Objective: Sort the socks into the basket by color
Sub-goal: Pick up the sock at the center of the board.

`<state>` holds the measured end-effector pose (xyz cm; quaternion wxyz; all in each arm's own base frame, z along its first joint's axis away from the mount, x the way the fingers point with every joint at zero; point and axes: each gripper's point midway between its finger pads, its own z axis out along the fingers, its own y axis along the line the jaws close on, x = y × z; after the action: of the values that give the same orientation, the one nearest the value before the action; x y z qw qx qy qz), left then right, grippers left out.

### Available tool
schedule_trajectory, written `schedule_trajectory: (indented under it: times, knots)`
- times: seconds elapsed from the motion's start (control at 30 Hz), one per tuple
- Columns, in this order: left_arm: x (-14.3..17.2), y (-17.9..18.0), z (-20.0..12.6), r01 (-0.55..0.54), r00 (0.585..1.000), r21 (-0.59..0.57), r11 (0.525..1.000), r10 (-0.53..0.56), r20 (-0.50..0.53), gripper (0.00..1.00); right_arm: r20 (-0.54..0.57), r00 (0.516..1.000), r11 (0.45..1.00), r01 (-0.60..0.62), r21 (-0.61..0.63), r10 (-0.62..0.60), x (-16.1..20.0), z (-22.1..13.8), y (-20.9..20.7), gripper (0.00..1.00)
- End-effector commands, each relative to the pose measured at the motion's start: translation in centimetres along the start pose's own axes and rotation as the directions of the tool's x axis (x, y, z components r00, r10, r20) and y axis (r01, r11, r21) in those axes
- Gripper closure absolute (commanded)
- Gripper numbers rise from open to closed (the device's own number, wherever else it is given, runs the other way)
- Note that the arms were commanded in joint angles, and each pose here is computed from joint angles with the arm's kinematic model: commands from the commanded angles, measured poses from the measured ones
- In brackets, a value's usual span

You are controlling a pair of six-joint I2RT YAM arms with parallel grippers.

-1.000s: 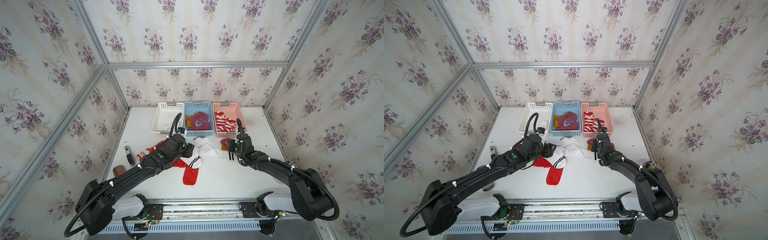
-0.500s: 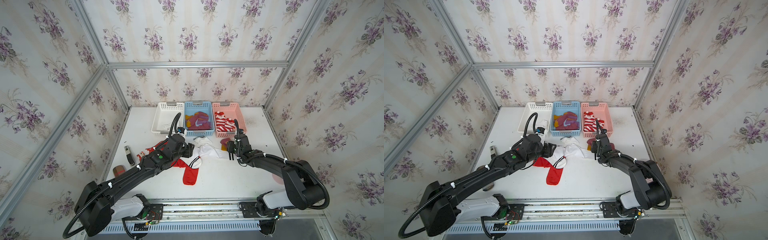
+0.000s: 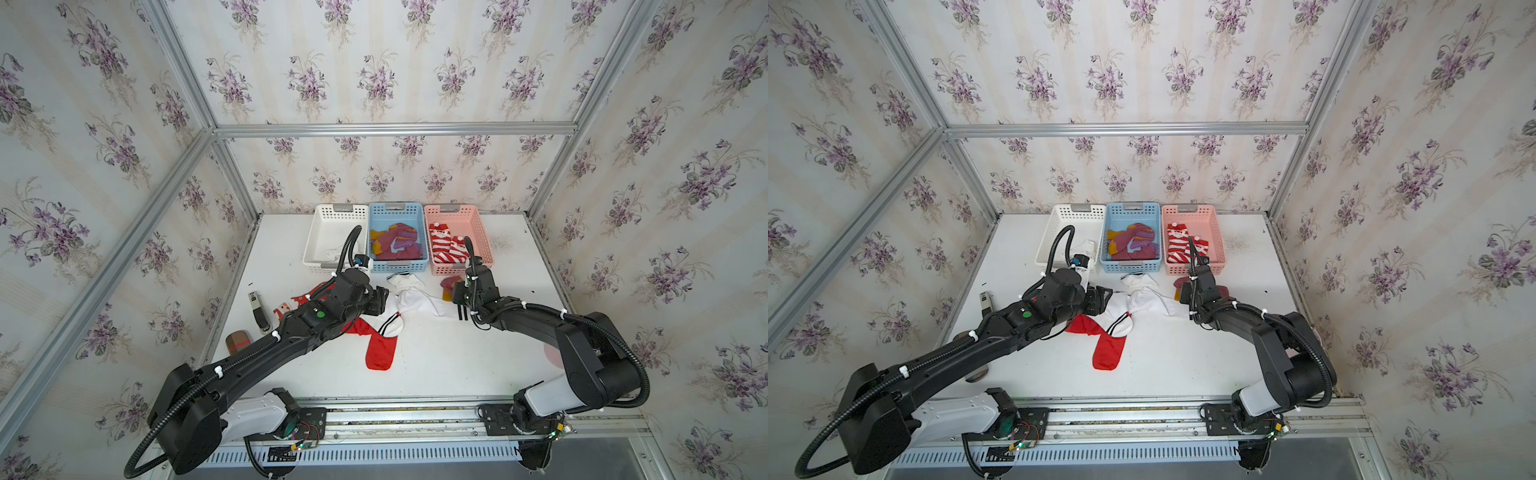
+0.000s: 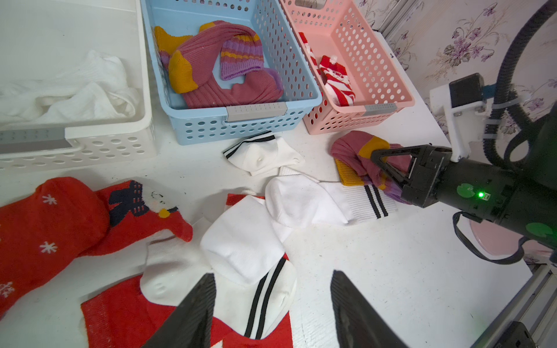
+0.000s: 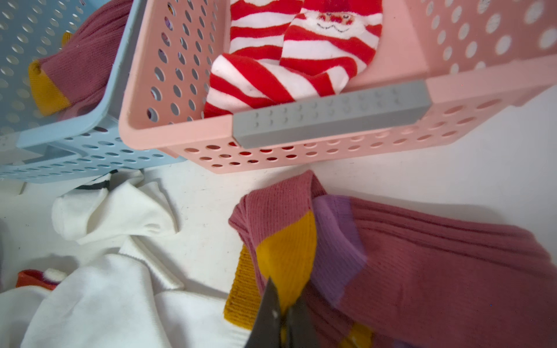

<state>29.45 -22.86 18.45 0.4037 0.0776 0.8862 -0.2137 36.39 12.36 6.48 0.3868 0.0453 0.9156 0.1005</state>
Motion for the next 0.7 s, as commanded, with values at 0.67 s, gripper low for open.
schedule_trajectory:
  times: [0.67]
  knots:
    - [-0.6, -0.5, -1.2, 0.002, 0.999, 0.023, 1.0, -0.002, 0.036, 0.33, 0.297, 0.953, 0.918, 0.165, -0.36, -0.055, -9.3, -15.2, 8.8, 1.0]
